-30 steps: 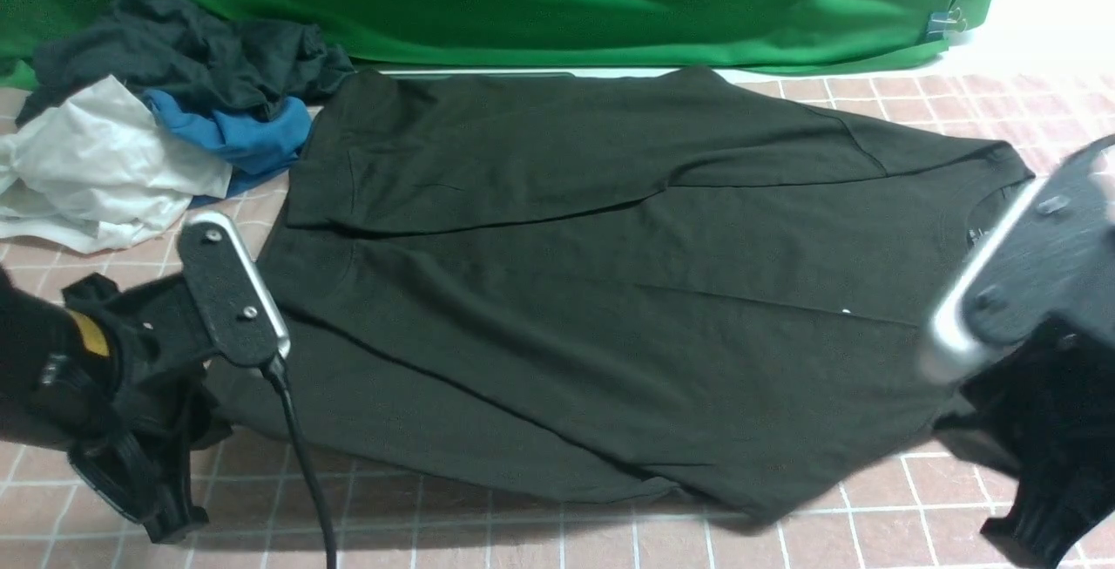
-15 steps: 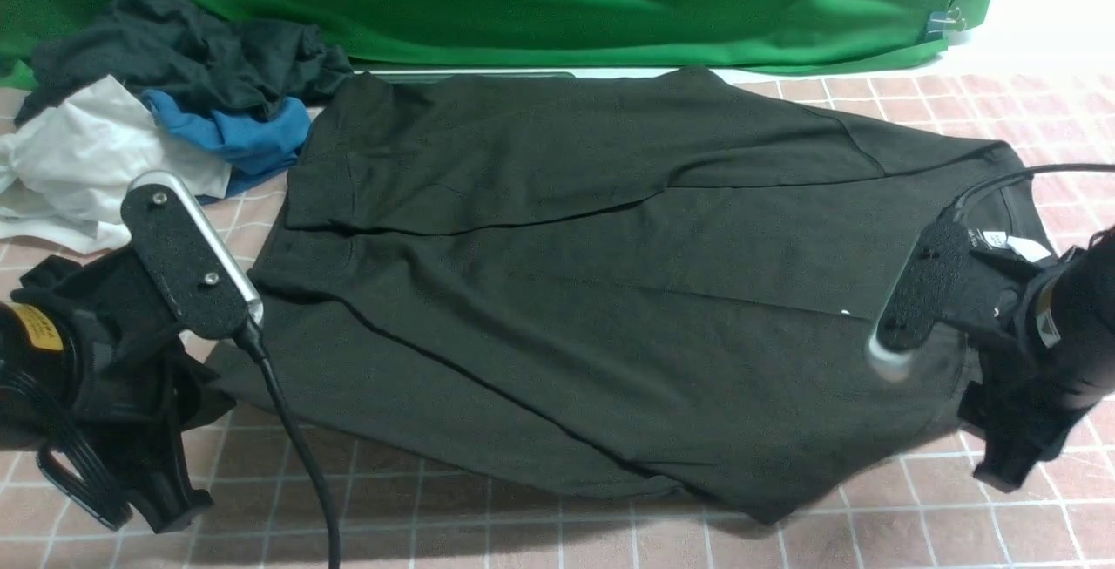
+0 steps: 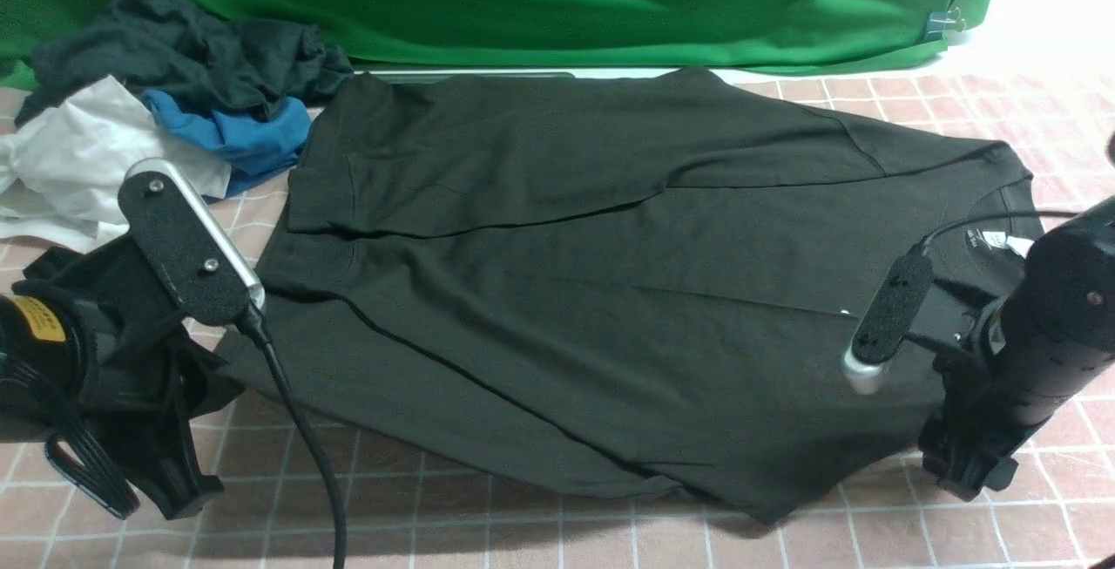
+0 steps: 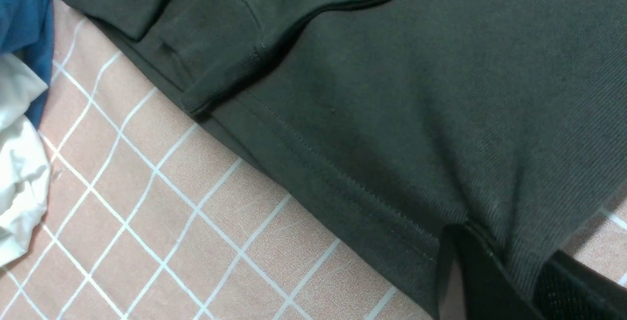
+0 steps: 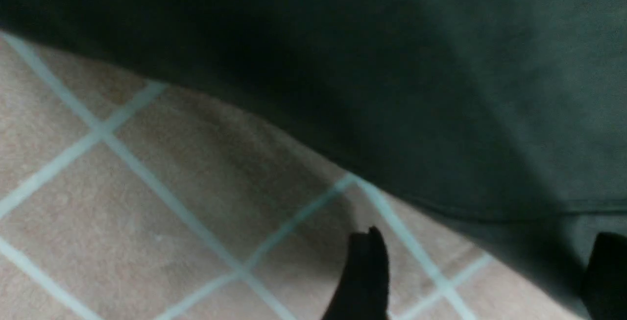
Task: Fold a long-sleeved shirt over a pink coffee tablecloth.
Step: 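Grasp the near edge of the shirt at its hem and shoulder corners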
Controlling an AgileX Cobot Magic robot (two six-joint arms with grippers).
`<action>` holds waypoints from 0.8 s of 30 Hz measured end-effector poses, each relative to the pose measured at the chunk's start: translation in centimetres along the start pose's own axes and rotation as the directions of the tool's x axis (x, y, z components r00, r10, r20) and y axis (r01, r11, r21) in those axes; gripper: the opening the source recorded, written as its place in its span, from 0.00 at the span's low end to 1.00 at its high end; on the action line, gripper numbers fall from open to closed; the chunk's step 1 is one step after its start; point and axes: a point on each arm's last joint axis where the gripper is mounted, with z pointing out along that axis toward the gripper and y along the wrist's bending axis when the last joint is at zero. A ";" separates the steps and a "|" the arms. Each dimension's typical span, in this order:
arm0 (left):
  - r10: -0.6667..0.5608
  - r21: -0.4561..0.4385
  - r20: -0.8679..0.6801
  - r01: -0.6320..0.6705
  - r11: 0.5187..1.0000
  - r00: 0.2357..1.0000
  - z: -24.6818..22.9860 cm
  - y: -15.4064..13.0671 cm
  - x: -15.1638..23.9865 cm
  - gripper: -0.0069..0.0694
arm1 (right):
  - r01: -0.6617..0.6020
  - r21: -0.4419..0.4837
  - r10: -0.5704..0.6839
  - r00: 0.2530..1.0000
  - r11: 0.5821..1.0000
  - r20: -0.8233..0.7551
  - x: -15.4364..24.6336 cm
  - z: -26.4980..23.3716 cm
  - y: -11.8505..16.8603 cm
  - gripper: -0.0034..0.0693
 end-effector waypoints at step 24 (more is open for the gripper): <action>-0.055 -0.024 0.034 0.056 0.998 0.998 -1.2 -0.2 0.1 0.13 | -0.122 -0.009 0.122 0.992 0.992 -0.018 0.5 -1.3 0.2 0.09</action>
